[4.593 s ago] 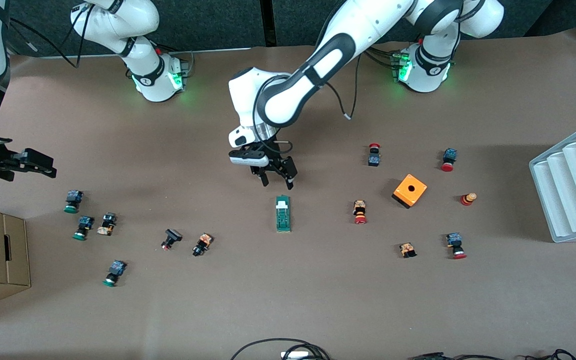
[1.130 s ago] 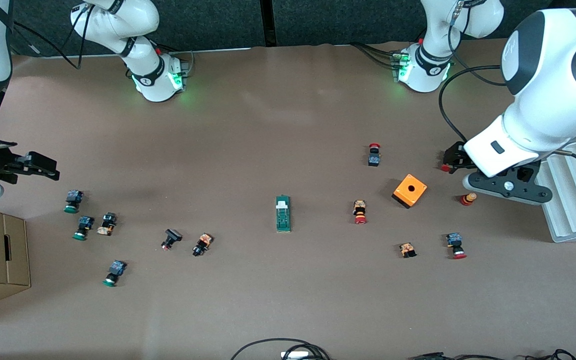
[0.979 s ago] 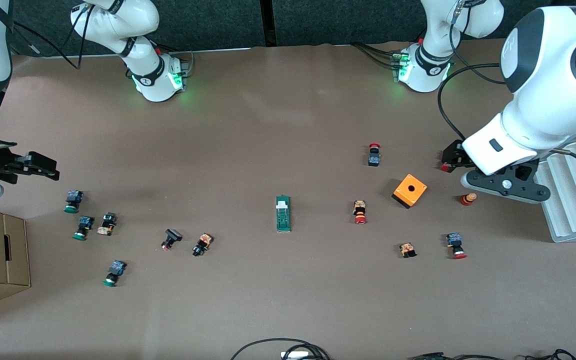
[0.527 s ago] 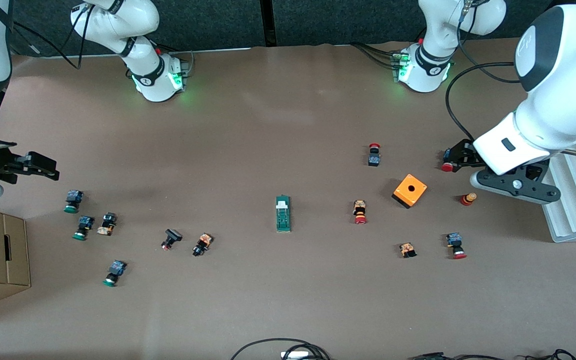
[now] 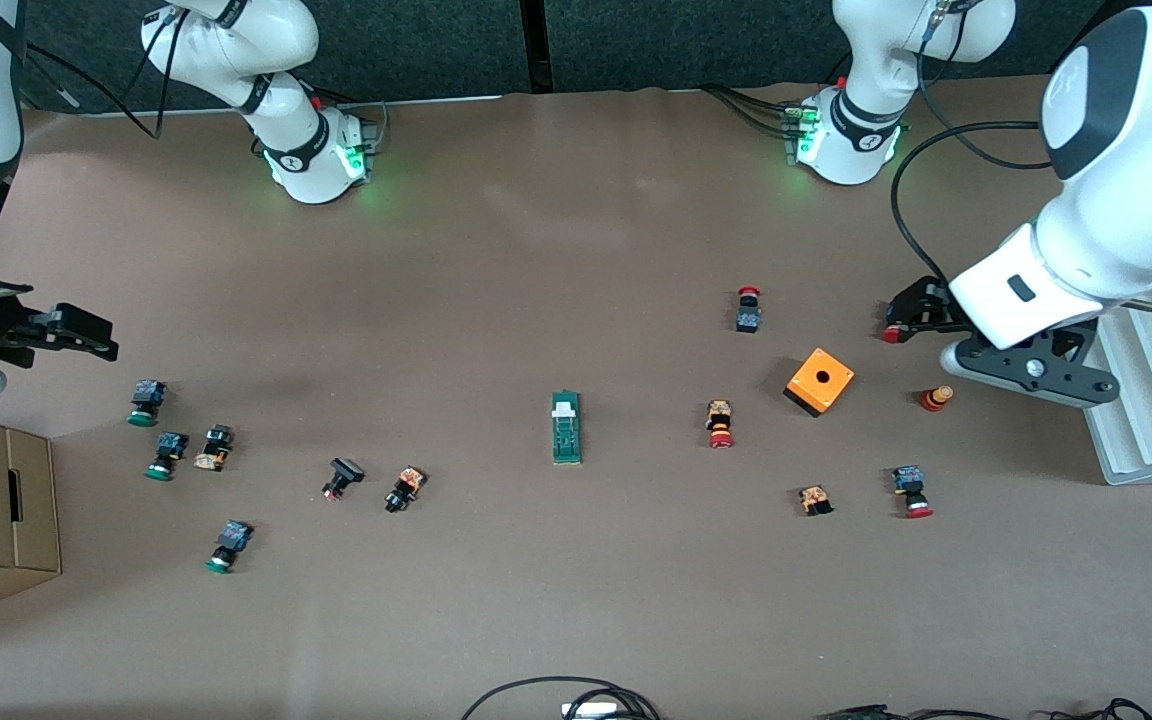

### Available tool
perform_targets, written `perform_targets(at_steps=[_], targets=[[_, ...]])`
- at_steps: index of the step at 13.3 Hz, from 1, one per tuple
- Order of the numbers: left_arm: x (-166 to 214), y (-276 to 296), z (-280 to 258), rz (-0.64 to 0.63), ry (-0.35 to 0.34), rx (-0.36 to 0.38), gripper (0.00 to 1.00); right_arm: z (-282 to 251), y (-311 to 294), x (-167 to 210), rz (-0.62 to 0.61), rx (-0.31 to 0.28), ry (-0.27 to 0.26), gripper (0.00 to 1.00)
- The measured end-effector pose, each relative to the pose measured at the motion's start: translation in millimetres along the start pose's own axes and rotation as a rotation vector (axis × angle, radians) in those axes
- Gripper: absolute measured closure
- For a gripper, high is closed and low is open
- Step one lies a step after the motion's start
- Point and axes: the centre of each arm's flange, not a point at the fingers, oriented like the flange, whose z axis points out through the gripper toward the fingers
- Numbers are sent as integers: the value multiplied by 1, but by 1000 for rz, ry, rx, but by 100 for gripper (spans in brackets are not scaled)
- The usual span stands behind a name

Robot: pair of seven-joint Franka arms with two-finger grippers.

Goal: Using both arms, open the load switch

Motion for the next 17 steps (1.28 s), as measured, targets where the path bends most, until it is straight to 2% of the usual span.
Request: perform_targets(at_steps=[4,7,12,17], targets=[[1,5,2,13,-4,4,0,0,0,0,0,0,0,0],[0,-12,2,-2,-2,-18,0,0,0,0,0,0,0,0],[-5,-56,1,-172,17,-26,0,0,0,0,0,0,0,0],[-6,-68,8,-196,18,-45,0,0,0,0,0,0,0,0]])
